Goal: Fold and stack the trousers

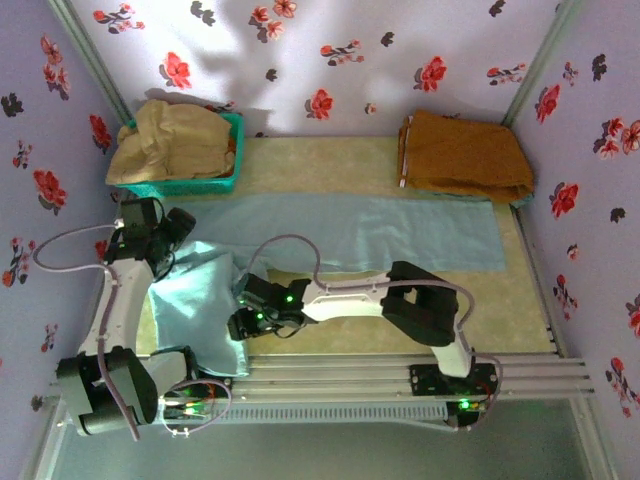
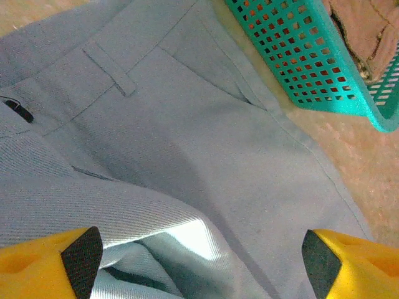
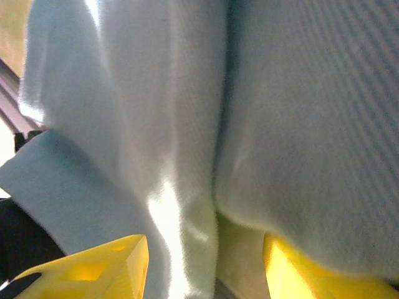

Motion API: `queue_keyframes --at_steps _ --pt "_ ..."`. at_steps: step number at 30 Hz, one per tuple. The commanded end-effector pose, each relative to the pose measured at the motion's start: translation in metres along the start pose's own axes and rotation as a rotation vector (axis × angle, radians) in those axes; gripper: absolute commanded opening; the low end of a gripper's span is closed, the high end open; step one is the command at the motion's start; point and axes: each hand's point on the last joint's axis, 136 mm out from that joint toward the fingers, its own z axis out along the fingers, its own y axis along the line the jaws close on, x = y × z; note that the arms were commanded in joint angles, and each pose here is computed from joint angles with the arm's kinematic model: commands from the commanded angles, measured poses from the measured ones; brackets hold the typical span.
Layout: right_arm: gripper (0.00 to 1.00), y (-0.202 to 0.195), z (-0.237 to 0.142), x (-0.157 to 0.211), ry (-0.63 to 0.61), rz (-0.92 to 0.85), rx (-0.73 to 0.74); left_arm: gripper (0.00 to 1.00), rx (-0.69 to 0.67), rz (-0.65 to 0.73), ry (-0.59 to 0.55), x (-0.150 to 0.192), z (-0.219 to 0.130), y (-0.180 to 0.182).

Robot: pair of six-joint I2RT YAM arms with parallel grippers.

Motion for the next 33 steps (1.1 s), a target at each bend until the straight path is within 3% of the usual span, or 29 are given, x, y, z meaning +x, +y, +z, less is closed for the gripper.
queue_keyframes --at_steps 1,6,10,18,24,28,33 --pt "0.44 0.017 0.009 -0.002 0.036 0.013 -0.077 0.87 -0.008 -0.012 -0.015 -0.002 -0.006 0.006" --pt "0.16 0.020 -0.005 -0.006 0.014 0.005 -0.086 0.87 -0.005 -0.017 -0.016 -0.004 -0.008 0.005" --pt "0.08 0.014 -0.027 -0.003 0.000 0.015 -0.053 0.87 0.002 -0.021 -0.024 -0.008 -0.009 0.002" --pt "0.05 -0.043 -0.096 0.006 -0.065 -0.002 0.162 0.86 0.022 -0.031 -0.036 -0.015 -0.011 -0.005" --pt "0.03 -0.119 -0.210 -0.023 -0.249 -0.015 0.464 0.86 0.039 -0.038 -0.037 -0.016 -0.011 -0.009" --pt "0.03 -0.186 -0.289 -0.041 -0.346 0.075 0.656 0.86 0.057 -0.048 -0.033 -0.016 -0.011 -0.013" --pt "0.07 -0.235 -0.342 -0.040 -0.372 0.162 0.774 0.85 0.071 -0.043 -0.028 -0.015 -0.012 -0.016"
